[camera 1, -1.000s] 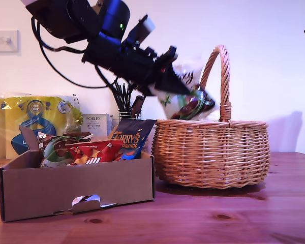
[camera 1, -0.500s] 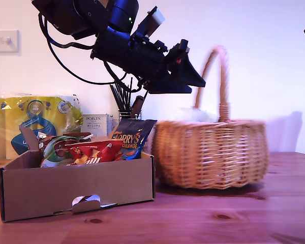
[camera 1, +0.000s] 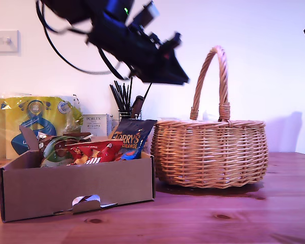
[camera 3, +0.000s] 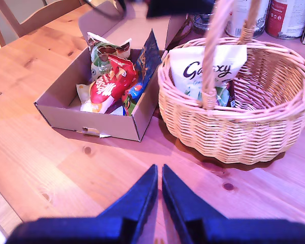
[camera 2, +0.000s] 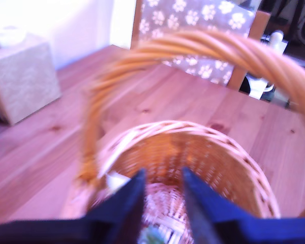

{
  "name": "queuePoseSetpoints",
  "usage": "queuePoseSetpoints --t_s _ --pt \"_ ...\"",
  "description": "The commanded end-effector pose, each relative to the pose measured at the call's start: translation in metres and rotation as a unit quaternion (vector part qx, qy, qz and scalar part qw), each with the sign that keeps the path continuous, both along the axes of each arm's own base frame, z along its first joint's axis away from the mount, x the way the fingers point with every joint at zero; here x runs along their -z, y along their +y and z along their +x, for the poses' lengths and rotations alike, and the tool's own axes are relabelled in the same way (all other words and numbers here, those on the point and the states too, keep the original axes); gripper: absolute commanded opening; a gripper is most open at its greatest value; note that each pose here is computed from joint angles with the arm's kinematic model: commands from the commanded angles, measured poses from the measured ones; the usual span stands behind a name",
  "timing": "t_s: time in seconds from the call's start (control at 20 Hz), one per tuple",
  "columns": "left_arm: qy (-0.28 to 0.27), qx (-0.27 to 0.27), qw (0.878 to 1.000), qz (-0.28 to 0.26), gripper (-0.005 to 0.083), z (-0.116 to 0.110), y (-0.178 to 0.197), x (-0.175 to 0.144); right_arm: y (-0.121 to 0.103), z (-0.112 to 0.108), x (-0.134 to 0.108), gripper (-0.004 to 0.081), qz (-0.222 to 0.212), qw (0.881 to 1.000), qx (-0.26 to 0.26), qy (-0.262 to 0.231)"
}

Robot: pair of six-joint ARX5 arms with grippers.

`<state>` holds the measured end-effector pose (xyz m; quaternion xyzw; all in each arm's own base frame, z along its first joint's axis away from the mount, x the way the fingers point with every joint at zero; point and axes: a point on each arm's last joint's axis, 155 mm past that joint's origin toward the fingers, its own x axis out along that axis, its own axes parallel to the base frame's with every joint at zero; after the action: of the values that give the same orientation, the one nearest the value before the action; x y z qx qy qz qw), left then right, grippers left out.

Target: Move the bags of Easter eggs from the cardboard box on the left into the woven basket on the right side.

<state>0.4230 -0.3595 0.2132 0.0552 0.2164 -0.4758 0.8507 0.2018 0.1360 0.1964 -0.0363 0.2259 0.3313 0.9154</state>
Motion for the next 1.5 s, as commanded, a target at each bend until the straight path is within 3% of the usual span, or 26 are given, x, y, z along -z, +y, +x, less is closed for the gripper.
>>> queuePoseSetpoints --t_s 0.0,0.15,0.35,0.5,0.6,0.85,0.9,0.95,1.05,1.1,1.3,1.45 --pt "-0.024 -0.006 0.999 0.035 -0.0024 -0.008 0.021 -0.017 0.002 -0.001 -0.007 -0.0012 0.004 1.0 -0.006 -0.011" --pt "0.006 -0.021 0.995 0.093 -0.0024 -0.022 0.061 -0.003 0.002 -0.001 -0.008 -0.0012 0.003 1.0 -0.006 -0.012" --pt "0.001 -0.046 0.994 0.098 -0.0023 -0.04 0.103 0.014 0.001 -0.001 -0.007 -0.0012 0.001 1.0 -0.006 -0.013" --pt "-0.039 -0.013 0.994 0.1 -0.0024 -0.062 0.113 0.025 0.001 -0.001 -0.007 -0.0012 0.001 1.0 -0.005 -0.013" --pt "-0.076 0.017 0.988 0.133 -0.0024 -0.064 0.115 0.029 0.001 -0.001 -0.007 -0.0012 0.001 1.0 -0.005 -0.013" --pt "-0.062 0.015 0.987 0.151 -0.0022 -0.064 0.128 0.039 0.001 -0.001 -0.006 -0.0012 0.001 1.0 -0.006 -0.011" --pt "-0.062 0.024 0.984 0.168 0.0035 -0.066 0.134 0.046 0.001 -0.001 -0.006 -0.0012 0.0 1.0 -0.006 -0.01" --pt "-0.049 0.023 0.984 0.171 0.02 -0.066 0.136 0.053 0.001 -0.001 -0.005 -0.0012 0.0 1.0 -0.006 -0.009" --pt "-0.028 0.007 0.983 0.179 0.0704 -0.063 0.14 0.064 0.001 -0.001 -0.006 -0.0012 0.0 1.0 -0.006 -0.01" --pt "-0.033 0.005 0.982 0.188 0.0788 -0.058 0.139 0.069 0.001 -0.001 -0.006 -0.0012 0.0 1.0 -0.006 -0.01" --pt "-0.094 0.011 0.968 0.232 0.0766 -0.035 0.128 0.085 0.001 -0.001 -0.006 -0.0012 0.0 1.0 -0.006 -0.01" --pt "-0.087 0.026 0.961 0.26 0.0766 -0.032 0.13 0.111 0.001 -0.001 -0.006 -0.0012 0.0 1.0 -0.006 -0.01"
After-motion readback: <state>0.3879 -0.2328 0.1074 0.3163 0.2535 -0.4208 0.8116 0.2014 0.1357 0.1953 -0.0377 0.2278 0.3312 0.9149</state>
